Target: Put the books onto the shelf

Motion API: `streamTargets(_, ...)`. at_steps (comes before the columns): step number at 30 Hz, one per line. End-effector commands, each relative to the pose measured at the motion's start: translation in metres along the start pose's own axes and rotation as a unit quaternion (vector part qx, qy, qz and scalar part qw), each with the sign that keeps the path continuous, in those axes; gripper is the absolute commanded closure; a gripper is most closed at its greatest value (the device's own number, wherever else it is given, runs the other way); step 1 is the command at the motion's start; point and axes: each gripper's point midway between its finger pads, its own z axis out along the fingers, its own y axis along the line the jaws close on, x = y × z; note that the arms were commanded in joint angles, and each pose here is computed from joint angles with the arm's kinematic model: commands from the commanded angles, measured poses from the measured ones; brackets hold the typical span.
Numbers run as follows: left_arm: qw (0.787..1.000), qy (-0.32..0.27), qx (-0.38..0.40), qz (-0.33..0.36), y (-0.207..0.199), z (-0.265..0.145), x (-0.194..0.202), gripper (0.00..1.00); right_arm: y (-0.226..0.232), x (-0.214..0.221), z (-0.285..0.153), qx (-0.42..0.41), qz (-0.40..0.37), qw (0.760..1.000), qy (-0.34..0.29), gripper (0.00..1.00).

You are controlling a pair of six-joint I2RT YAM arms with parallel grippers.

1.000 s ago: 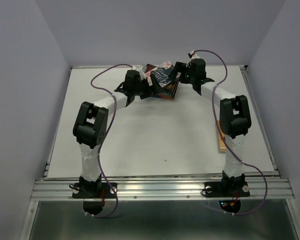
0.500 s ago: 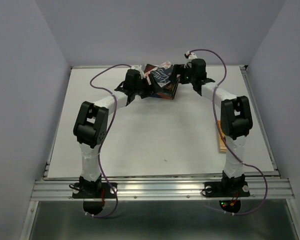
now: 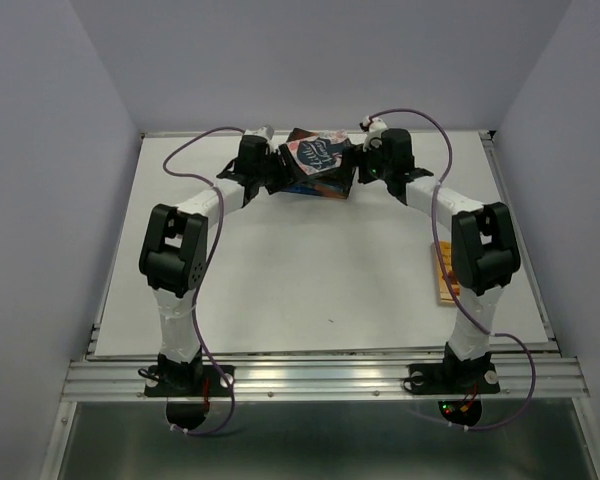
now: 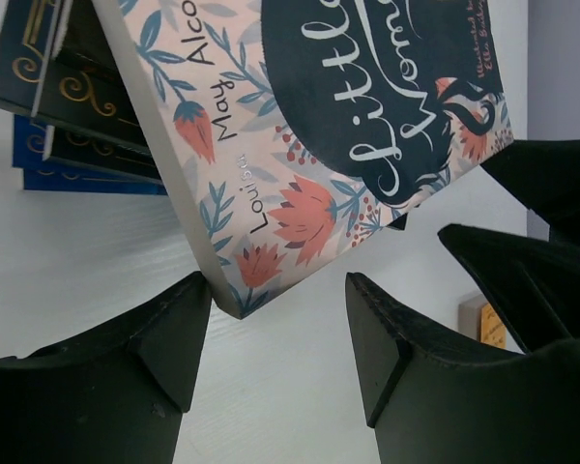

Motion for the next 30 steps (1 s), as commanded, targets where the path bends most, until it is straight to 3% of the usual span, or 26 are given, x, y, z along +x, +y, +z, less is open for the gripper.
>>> streamTargets(1,0.996,-0.064,0.037,0.052,-0.046,-0.029,-0.053,0.31,0.04,-0.018,-0.011,-0.05,-0.017,0.998,-0.028,0.11)
streamTargets(13,0.994,-0.066,-0.031,0.078,-0.025,-0.023,-0.083,0.25,0.085,-0.011,-0.022,-0.081,-0.014,0.996,-0.031,0.09)
streamTargets(20,0.994,-0.066,-0.052,0.07,-0.012,-0.017,-0.087,0.17,0.066,-0.01,-0.004,-0.034,-0.009,0.999,-0.023,0.07)
streamTargets(24,0.993,-0.057,-0.074,0.075,-0.003,-0.023,-0.08,0.09,0.066,-0.015,-0.012,-0.03,-0.007,0.999,-0.029,0.02)
streamTargets(25,0.992,-0.053,-0.085,0.072,0.005,-0.023,-0.075,0.02,0.066,-0.015,-0.018,-0.026,-0.003,0.999,-0.03,0.01)
streamTargets(30,0.982,-0.071,-0.158,0.08,0.026,-0.035,-0.087,0.01,0.06,-0.007,-0.03,0.003,0.023,1.0,-0.017,0.0)
